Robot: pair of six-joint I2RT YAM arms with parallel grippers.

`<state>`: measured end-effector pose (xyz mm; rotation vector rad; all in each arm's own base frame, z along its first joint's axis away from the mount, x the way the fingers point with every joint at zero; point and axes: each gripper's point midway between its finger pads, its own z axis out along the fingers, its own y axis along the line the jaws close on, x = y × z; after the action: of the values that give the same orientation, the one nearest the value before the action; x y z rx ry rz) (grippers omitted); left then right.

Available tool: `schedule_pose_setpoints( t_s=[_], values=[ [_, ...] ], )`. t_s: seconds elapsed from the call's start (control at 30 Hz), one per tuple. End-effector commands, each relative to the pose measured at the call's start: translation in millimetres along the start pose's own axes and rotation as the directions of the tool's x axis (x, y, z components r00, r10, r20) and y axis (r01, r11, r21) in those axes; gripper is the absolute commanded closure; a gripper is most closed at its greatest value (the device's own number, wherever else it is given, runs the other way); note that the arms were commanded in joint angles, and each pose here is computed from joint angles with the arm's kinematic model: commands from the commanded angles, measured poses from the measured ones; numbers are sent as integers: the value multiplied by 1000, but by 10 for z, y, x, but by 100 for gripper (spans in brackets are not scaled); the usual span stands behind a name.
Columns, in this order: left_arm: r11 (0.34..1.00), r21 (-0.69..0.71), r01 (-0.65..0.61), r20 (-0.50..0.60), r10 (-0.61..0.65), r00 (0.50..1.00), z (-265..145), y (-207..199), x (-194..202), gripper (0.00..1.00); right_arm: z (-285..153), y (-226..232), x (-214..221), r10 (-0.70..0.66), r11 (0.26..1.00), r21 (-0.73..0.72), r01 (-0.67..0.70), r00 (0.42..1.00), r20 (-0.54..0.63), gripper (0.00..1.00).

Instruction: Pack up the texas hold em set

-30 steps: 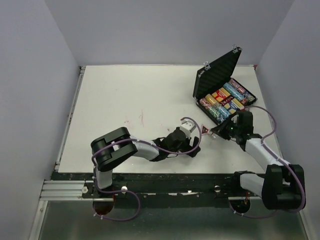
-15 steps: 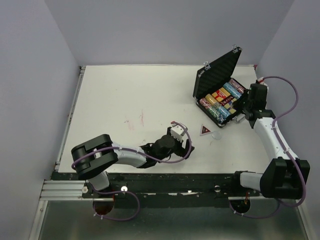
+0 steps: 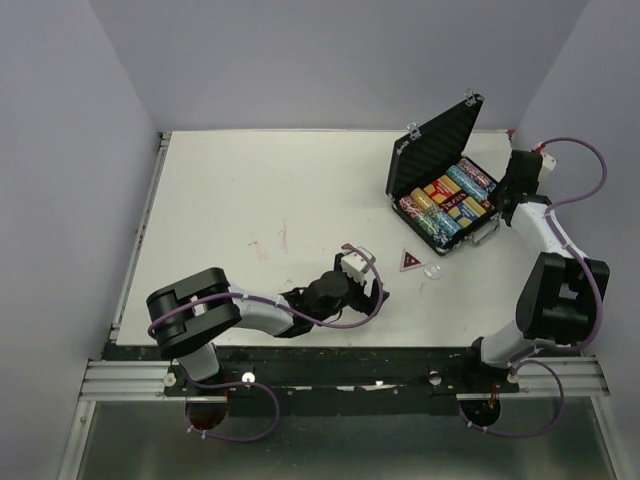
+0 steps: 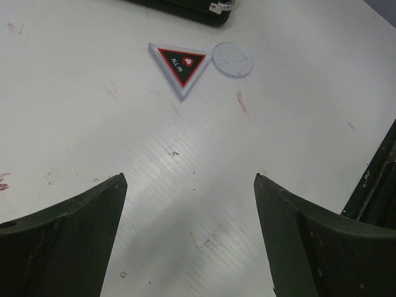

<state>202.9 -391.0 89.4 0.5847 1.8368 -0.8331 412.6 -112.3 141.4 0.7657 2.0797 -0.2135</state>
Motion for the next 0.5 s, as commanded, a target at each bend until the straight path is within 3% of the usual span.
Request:
schedule_pose_setpoints(
  t_s=[0.0, 0.47],
  values=[
    [1000, 21, -14, 24, 13, 1000, 43, -38, -37, 8, 214, -61, -326, 11, 999, 42, -14, 997, 73, 99],
    [1000, 22, -15, 7, 15, 1000, 108, -57, -13, 8, 773, -48, -34, -24, 996, 80, 26, 999, -27, 99]
  ],
)
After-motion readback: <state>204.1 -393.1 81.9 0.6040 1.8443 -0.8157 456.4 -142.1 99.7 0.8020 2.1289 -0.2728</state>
